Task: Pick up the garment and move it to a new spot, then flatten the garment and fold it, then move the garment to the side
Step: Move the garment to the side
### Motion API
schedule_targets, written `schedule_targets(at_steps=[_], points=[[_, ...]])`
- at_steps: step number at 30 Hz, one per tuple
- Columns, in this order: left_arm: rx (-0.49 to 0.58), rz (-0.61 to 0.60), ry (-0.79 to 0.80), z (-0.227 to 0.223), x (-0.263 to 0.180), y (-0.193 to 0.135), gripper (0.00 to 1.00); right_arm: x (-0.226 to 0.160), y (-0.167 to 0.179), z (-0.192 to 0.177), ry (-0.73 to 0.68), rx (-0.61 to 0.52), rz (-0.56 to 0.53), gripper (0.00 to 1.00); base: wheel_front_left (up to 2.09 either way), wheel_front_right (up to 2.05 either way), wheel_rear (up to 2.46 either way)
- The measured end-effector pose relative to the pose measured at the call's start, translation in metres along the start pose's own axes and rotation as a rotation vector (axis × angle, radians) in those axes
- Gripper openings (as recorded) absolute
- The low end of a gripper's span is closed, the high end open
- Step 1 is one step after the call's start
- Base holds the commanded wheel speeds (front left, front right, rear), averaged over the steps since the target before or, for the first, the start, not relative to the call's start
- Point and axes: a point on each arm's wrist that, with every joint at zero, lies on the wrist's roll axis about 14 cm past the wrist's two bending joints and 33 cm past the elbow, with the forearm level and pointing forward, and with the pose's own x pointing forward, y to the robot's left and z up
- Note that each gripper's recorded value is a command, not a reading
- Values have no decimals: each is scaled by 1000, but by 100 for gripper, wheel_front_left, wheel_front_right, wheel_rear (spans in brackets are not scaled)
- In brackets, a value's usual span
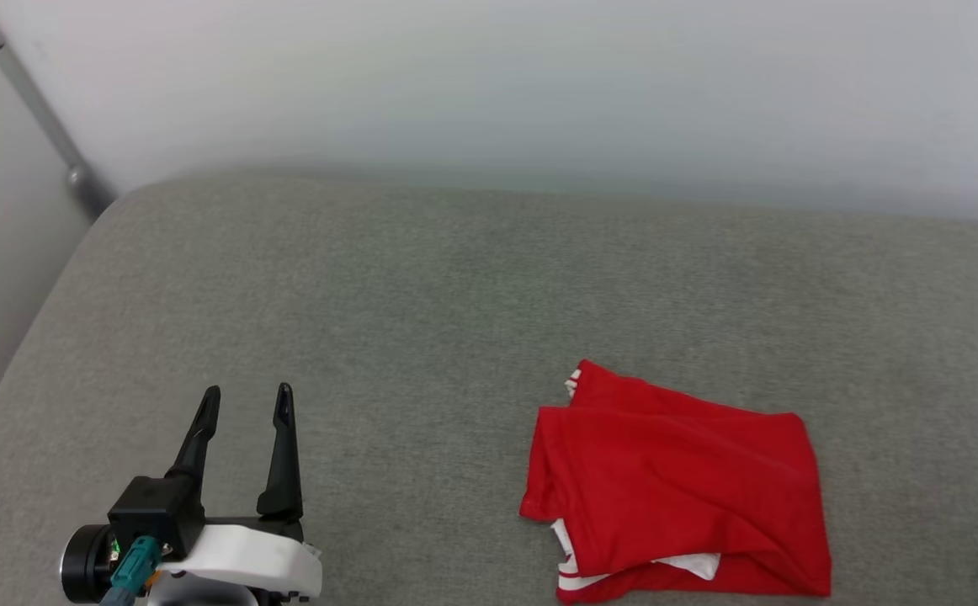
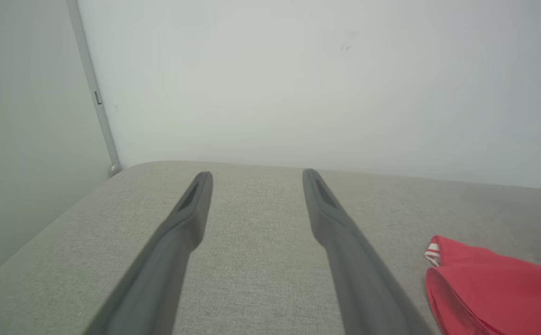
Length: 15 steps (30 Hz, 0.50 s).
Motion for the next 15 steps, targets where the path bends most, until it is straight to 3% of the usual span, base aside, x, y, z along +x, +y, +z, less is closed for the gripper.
schedule_targets(at_steps=[3, 7, 15], points=[[0, 23, 0, -1, -3, 6, 100, 18, 15, -39, 200, 134, 59, 100, 0, 0, 0], [-8, 42, -1, -1, -2, 11, 100, 38, 66, -74, 386, 321, 221, 100, 0, 0, 0], [-1, 58, 6, -6, 2, 17, 100, 63, 123, -102, 573, 430, 357, 100, 0, 0, 0]])
